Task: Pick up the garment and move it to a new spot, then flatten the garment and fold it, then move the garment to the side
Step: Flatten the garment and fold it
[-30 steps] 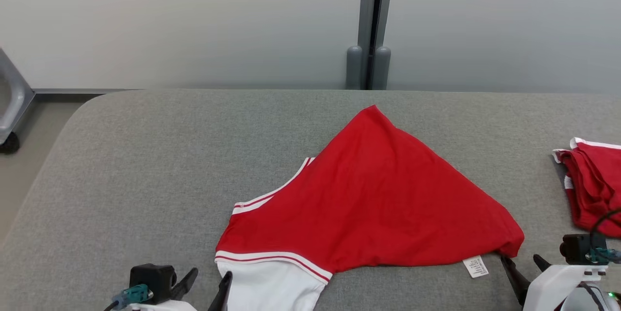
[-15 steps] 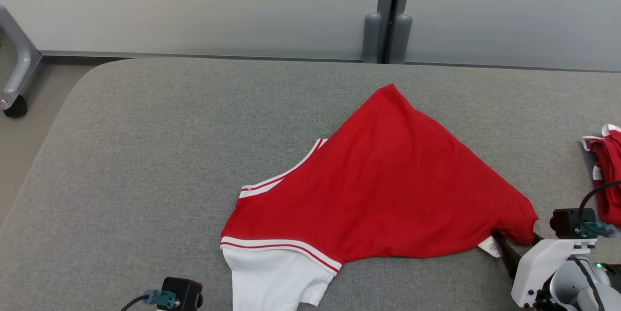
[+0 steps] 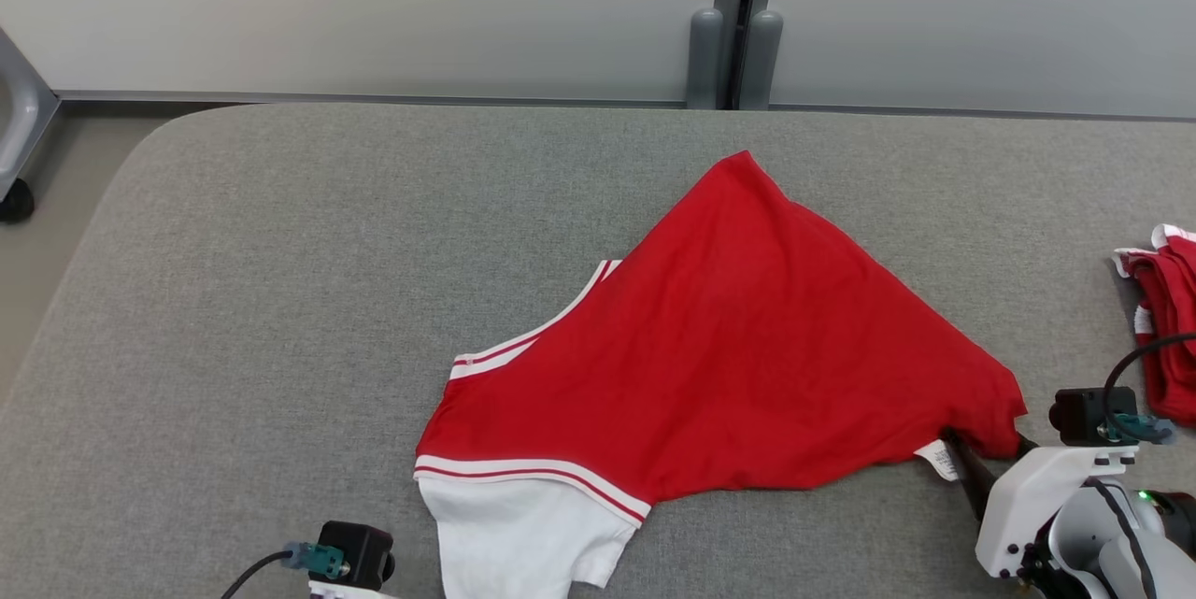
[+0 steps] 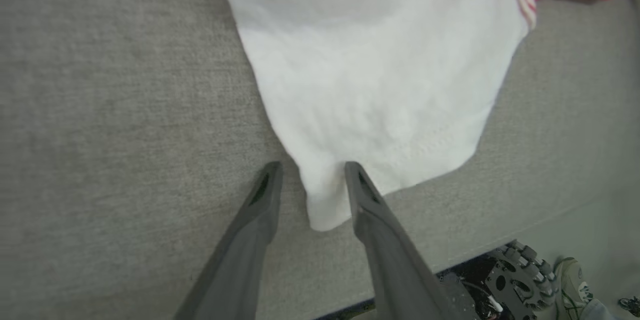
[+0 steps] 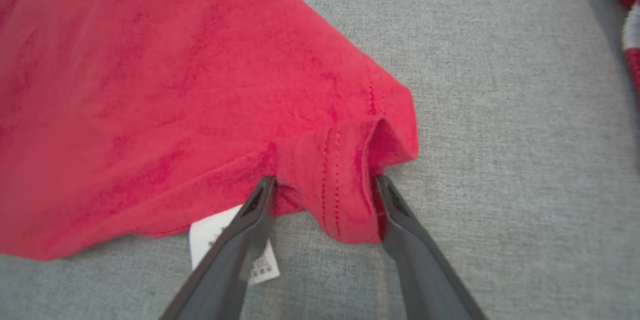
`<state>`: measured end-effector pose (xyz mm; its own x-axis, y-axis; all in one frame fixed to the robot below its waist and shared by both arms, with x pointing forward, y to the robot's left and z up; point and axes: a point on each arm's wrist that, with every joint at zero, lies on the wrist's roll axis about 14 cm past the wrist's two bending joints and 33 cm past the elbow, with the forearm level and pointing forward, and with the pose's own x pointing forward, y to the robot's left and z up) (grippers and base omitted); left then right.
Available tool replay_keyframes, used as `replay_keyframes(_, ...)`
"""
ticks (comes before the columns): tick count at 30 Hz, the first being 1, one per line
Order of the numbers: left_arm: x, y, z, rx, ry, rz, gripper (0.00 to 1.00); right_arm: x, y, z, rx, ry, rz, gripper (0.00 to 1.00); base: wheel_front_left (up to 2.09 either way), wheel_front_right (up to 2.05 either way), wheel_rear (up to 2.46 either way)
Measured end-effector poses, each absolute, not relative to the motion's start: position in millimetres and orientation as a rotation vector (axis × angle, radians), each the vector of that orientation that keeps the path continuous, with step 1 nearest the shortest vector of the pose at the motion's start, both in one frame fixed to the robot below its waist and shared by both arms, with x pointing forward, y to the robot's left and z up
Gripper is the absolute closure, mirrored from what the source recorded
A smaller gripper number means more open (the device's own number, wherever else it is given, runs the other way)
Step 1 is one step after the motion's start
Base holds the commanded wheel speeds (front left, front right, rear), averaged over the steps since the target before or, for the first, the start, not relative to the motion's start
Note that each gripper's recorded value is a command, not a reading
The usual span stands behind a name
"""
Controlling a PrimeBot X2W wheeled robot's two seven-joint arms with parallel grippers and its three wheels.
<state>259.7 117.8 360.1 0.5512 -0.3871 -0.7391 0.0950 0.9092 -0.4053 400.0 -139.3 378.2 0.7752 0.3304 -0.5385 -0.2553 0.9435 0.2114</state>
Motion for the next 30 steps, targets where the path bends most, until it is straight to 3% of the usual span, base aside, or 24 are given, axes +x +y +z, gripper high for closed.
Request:
replay_keyframes(1,261.2,118.4,360.4,-0.336,0.941,-0.294,1.0,400.0,-139.4,378.0,0.129,0.606,0.318,0.53,0.0,0.0,0.0)
replay_keyframes(2,262.1,119.1,360.3,-0.335,0.938,-0.292,1.0,400.1,-139.4,378.2,0.127,0.603,0.318,0.61,0.0,0.0,0.0)
replay_keyframes(4,261.5,117.4,360.0,-0.336,0.936,-0.299,1.0,399.7,-138.3,379.2,0.128,0.597,0.322,1.0,0.0,0.0,0.0)
replay_keyframes(17,272.9,129.1,399.8,-0.327,0.741,-0.294,1.0,390.9,-137.2,406.6,0.152,0.499,0.334,1.0,0.0,0.0,0.0)
replay_keyframes(30,355.6,161.9,504.7,-0.156,0.35,-0.28,1.0,428.6,-123.2,487.2,0.222,0.293,0.394,1.0,0.0,0.0,0.0)
